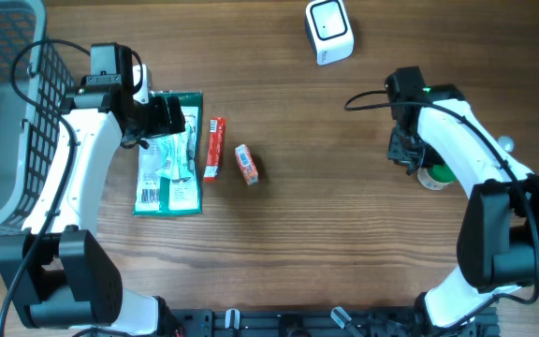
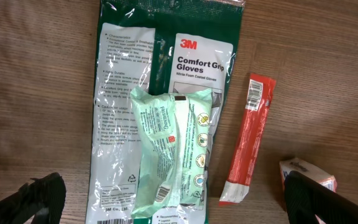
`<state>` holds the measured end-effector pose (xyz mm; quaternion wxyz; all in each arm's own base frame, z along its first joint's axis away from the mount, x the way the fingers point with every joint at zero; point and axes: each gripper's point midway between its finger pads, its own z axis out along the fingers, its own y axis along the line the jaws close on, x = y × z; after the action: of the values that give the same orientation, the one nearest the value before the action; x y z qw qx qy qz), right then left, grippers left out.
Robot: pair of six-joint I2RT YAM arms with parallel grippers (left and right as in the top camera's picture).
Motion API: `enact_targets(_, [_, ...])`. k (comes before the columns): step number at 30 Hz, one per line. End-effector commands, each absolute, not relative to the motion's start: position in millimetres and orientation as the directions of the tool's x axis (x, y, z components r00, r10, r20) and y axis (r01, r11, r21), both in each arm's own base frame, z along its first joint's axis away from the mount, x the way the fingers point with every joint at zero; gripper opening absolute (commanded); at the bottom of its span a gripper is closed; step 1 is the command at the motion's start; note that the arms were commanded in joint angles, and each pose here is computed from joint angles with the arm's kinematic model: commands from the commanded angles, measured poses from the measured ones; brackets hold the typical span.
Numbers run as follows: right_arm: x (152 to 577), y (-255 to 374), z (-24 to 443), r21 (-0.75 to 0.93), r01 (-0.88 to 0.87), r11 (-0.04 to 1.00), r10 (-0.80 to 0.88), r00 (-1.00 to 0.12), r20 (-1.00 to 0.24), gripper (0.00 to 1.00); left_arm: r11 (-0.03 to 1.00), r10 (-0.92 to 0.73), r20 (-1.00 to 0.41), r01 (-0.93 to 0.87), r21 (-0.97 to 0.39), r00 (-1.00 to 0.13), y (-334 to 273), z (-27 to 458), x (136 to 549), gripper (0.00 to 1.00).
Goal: Scan the item barcode
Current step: 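Carry the green jar to the right edge and set it down, then move the right gripper left over the Kleenex tissue pack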
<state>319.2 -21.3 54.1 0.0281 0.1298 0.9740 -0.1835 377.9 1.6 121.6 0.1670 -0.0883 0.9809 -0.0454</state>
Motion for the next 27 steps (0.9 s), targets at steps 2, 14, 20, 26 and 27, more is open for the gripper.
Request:
enact_targets(2, [317.4,-24.9,48.1,-0.334,0.249,0.909,0.24,-0.968,-0.071,0.18,0.98,-0.191,-0.341,-0.161,-0.115,-0.92,4.5,129.5,380.1,1.0])
enact_targets(14, [328.1,154.0,48.8,0.358,-0.035,0.933,-0.023,-0.999,-0.038,0.36,0.98,-0.191,-0.341,-0.161,-0.115,-0.92,4.4,129.5,380.1,1.0])
enact_targets(20, [318.9,256.9,57.2,0.392,-0.317,0.864,-0.244,-0.943,-0.225,0.52,0.98,-0.191,-0.341,-0.161,-0.115,-0.92,4.4,129.5,380.1,1.0])
enact_targets(26, [317.6,311.3,62.2,0.233,-0.481,0.845,-0.358,-0.833,-0.421,0.59,0.98,-0.191,-0.341,-0.161,-0.115,-0.92,4.4,129.5,380.1,1.0])
enact_targets(27, [318.2,315.0,63.3,0.204,-0.49,0.847,-0.366,-0.818,-0.443,0.6,0.98,-0.191,-0.341,-0.161,-0.115,-0.92,4.4,129.5,380.1,1.0])
